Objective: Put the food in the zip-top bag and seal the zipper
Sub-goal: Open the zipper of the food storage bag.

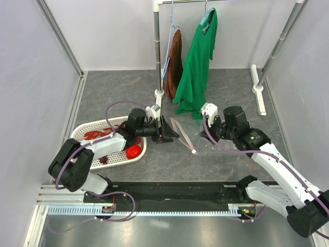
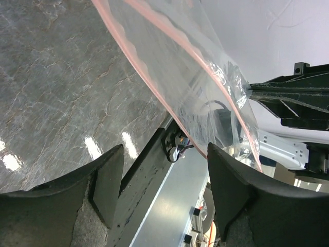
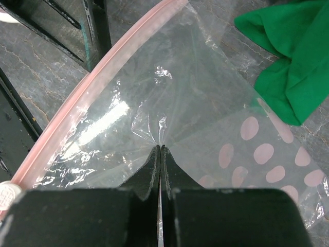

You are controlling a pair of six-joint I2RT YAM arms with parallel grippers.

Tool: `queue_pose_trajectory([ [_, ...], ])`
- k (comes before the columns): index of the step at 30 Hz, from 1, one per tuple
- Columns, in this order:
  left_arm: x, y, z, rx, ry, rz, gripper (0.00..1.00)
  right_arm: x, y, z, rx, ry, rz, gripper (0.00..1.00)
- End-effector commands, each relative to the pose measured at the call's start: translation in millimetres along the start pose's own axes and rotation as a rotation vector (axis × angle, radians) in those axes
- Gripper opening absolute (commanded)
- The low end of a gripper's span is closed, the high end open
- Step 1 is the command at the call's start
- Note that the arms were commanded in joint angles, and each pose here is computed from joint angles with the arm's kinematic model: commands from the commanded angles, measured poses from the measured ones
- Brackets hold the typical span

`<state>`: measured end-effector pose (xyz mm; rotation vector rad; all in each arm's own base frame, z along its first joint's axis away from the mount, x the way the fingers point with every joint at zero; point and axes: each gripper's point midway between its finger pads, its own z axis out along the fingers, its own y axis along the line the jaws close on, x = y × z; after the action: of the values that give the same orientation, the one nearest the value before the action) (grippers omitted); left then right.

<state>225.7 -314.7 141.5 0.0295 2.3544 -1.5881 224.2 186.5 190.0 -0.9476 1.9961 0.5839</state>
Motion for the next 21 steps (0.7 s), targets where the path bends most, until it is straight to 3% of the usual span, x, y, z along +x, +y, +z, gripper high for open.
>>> queue_pose_trajectory([
  [1, -2, -5, -3, 0.012, -0.028, 0.031, 0.72, -6, 2, -2, -0.002, -0.032, -0.009, 0.0],
  [8, -12, 0, 7, -0.027, -0.033, -0.01, 0.69, -21, 27, -14, -0.117, -0.107, -0.019, 0.0],
  [11, -21, -8, 14, -0.015, -0.03, -0.014, 0.61, -24, 33, -17, -0.135, -0.125, -0.014, 0.0],
  [13, -26, -16, 16, 0.005, -0.027, -0.007, 0.44, -23, 32, -17, -0.132, -0.125, -0.016, 0.0],
  [14, -27, -21, 16, 0.021, -0.018, 0.003, 0.27, -21, 31, -16, -0.128, -0.118, -0.013, 0.0],
  [16, -30, -32, 13, 0.037, -0.018, 0.033, 0.06, -17, 30, -12, -0.122, -0.099, -0.001, 0.0],
  [18, -26, -33, 4, -0.011, -0.007, 0.042, 0.02, -12, 28, -12, -0.116, -0.05, 0.046, 0.19],
  [19, -28, -35, 1, -0.024, -0.012, 0.076, 0.02, -20, 26, -13, -0.105, -0.05, 0.058, 0.45],
  [21, -23, -33, -9, -0.082, -0.018, 0.076, 0.02, -29, 21, -17, -0.061, -0.042, 0.125, 0.7],
])
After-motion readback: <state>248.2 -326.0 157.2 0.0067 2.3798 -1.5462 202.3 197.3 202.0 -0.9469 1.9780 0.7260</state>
